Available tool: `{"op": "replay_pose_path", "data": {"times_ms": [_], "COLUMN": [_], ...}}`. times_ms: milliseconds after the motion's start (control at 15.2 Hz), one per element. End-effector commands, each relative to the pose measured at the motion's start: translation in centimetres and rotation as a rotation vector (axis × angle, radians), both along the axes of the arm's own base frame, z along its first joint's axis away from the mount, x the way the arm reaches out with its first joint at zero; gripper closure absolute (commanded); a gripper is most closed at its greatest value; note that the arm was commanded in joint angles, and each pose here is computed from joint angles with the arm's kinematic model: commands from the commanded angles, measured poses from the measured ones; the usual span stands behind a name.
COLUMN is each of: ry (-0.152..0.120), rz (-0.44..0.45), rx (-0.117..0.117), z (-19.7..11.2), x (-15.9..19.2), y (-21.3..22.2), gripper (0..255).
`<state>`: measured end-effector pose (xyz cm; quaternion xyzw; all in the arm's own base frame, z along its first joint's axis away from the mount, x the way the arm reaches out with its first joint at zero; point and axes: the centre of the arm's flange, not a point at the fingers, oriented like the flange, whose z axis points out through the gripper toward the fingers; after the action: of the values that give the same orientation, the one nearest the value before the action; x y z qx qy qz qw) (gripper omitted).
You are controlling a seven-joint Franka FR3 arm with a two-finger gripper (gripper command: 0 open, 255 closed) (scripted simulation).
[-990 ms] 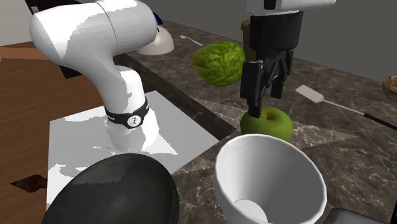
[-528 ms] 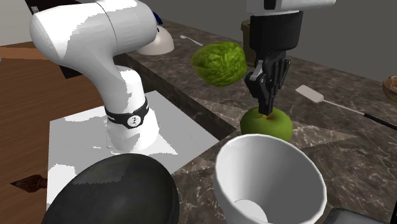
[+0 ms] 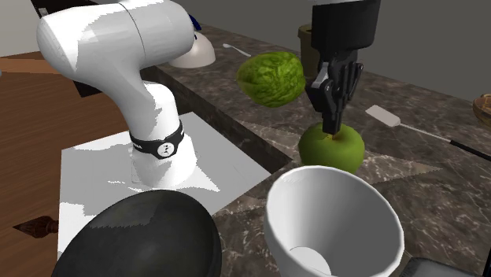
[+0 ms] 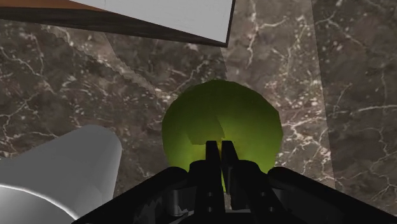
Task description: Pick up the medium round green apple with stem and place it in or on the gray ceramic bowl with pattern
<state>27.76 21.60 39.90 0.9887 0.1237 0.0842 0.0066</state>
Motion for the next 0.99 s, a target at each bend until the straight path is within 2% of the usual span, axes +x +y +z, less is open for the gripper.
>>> {"op": "replay_pose_path", "data": {"times_ms": [0,924], "ry": [0.000,0.000], "rz": [0.000,0.000], "rx": [0.000,0.000], "z": [1.1,8.4], "x": [0.0,0.0], "y": [-0.1,-0.1], "gripper": [255,255]}}
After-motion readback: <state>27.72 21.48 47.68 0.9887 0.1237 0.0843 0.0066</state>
